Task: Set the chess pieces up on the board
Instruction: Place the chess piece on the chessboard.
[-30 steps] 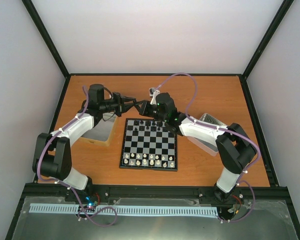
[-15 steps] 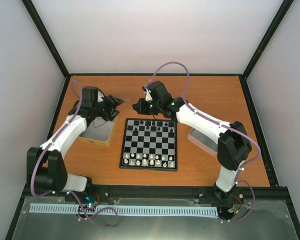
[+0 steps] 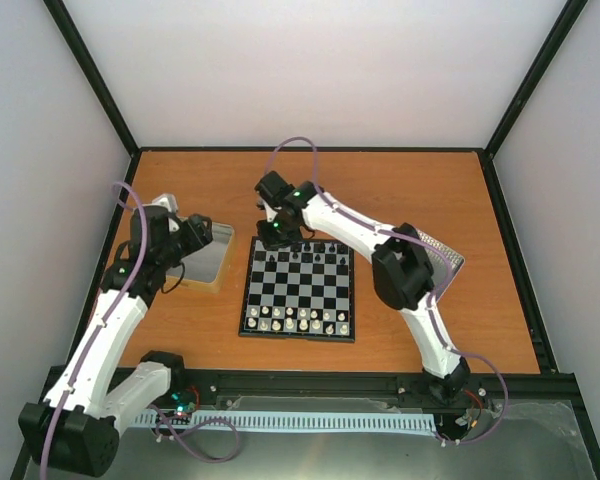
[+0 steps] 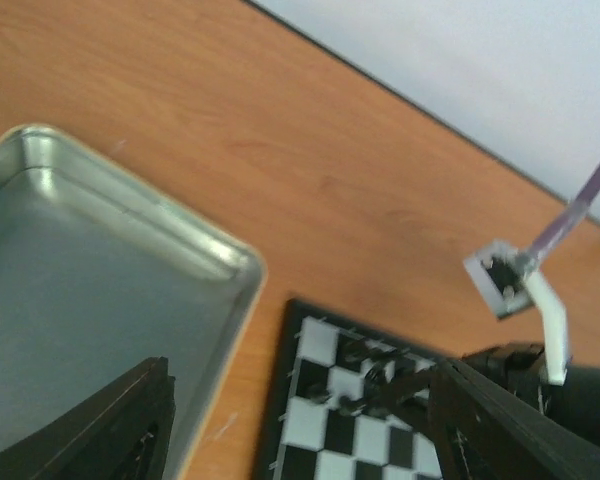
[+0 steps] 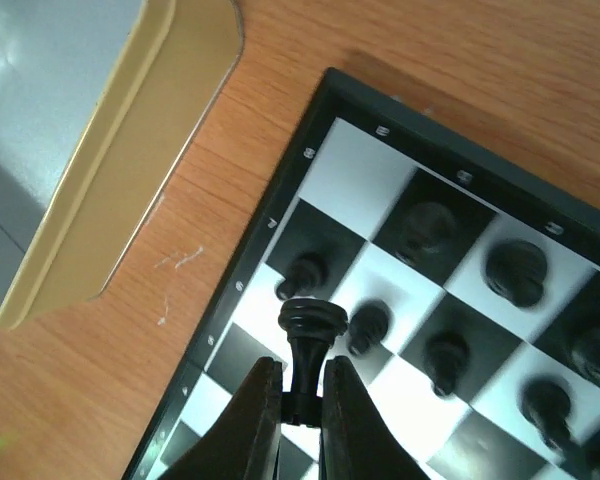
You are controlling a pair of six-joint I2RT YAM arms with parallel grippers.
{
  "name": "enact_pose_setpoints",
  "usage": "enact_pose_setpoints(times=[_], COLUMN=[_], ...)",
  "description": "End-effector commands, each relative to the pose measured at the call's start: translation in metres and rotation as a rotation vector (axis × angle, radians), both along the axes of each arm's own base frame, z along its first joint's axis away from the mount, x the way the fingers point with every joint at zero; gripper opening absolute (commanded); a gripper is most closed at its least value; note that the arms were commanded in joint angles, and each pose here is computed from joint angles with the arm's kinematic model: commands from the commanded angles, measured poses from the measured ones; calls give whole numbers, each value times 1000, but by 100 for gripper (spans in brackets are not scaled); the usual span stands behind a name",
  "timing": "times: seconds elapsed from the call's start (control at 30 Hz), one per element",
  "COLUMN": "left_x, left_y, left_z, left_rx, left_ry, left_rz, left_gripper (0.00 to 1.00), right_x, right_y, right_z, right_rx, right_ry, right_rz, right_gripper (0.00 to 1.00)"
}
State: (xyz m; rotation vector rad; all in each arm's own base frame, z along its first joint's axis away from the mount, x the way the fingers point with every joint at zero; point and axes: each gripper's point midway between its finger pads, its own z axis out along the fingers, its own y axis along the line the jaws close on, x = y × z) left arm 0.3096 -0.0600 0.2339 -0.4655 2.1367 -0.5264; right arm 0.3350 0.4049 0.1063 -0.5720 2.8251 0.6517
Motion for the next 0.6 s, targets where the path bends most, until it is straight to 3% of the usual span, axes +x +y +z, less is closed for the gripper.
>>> enact_pose_setpoints(times=[0.0, 0.2, 0.57], left_x=[-19, -28, -29], left_y=[22, 26, 22], left_z=[-10, -5, -4], left_rx=[175, 185, 182], left_ry=[-24, -70, -71], left_rz=[17, 28, 4], left_gripper=[71, 74, 76], right_x=[-8, 12, 15], right_y=[22, 29, 27], right_z=[-6, -13, -45], right_rx=[-67, -102, -161], right_ry=[-38, -84, -44], right_rz=[83, 17, 18], right_gripper=[4, 4, 7])
